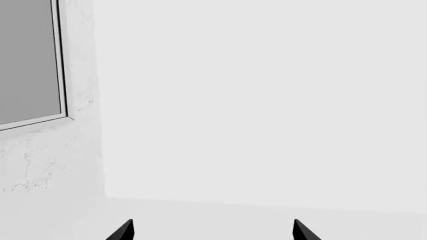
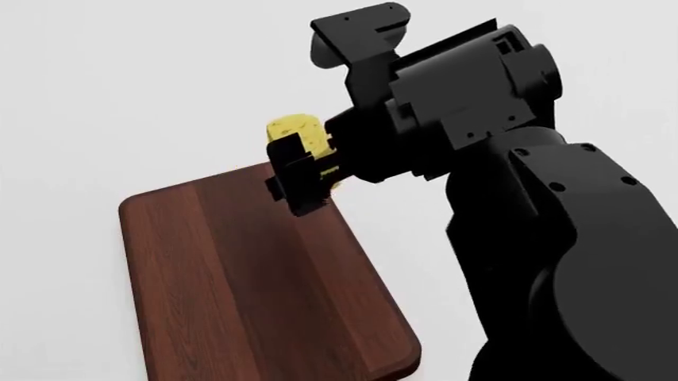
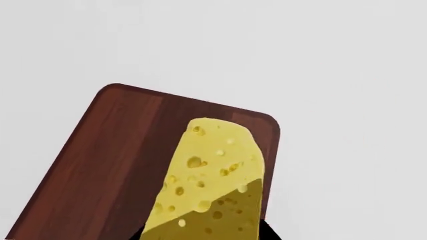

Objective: Clear the non-vegetable object off the cutting board and place the vegetables onto it.

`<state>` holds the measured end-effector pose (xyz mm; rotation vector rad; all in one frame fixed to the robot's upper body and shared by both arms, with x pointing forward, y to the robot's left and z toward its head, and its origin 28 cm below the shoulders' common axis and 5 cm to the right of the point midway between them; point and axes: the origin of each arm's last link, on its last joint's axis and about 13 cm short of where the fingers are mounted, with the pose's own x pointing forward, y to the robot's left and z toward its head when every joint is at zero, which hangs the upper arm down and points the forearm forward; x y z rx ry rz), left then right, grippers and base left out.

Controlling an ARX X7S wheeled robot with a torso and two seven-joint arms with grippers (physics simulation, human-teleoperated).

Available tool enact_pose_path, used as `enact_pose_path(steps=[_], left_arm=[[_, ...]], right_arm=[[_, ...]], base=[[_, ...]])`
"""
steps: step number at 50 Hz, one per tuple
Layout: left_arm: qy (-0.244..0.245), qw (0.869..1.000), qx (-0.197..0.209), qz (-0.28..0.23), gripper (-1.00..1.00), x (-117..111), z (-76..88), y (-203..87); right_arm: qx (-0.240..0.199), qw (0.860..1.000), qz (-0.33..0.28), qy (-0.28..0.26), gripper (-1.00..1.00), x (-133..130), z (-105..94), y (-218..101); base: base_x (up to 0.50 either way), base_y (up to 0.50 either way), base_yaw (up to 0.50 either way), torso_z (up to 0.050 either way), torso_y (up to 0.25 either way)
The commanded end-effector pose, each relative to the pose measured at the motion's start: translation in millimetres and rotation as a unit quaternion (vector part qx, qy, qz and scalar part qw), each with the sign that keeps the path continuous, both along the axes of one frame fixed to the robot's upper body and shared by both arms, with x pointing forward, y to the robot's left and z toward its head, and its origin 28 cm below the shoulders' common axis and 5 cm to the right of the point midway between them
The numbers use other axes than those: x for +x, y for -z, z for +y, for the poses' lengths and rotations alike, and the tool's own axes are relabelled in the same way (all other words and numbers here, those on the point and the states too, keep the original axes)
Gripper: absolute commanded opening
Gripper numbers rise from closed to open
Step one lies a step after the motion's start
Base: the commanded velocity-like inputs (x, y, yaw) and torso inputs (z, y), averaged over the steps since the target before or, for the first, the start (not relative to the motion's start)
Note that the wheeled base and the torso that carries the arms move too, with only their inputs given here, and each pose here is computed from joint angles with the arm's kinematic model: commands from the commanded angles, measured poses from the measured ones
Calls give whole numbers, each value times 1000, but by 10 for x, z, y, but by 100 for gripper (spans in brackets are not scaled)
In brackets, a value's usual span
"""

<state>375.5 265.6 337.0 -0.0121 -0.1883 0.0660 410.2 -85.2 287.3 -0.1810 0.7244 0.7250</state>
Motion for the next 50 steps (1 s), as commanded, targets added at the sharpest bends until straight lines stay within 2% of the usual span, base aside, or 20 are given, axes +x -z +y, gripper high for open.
enact_pose_path(steps=[1, 6, 11, 22, 35, 39, 43, 50], left_arm=[[4, 1000, -1, -7, 100, -28, -20, -66], [4, 1000, -4, -8, 100, -29, -1, -77], [3, 1000, -4, -9, 100, -44, 11, -102], [4, 1000, -3, -9, 100, -25, -7, -94], [9, 1000, 2, -10, 100, -53, -38, -78], [10, 1000, 3, -10, 100, -58, -50, -86], [13, 1000, 6, -12, 100, -81, -64, -98], [12, 1000, 6, -11, 100, -77, -63, -84]], right_arm=[[-12, 998, -13, 55, -100, -13, -221, -124], [-9, 995, -23, 92, -100, -55, -388, -142], [1, 991, -32, 132, -100, -293, -567, -162], [-10, 979, -30, 203, -100, -691, -876, -159], [-20, 957, -30, 288, -100, -1136, -1228, -110], [-21, 951, -28, 308, -100, -1198, -1314, -26], [-32, 937, -26, 347, -100, -1268, -1431, 51], [-27, 926, -20, 375, -100, -1378, -1528, 158]], base=[[0, 0, 0, 0, 0], [0, 0, 0, 0, 0], [0, 0, 0, 0, 0], [0, 0, 0, 0, 1], [0, 0, 0, 0, 0], [0, 0, 0, 0, 0], [0, 0, 0, 0, 0], [0, 0, 0, 0, 0]])
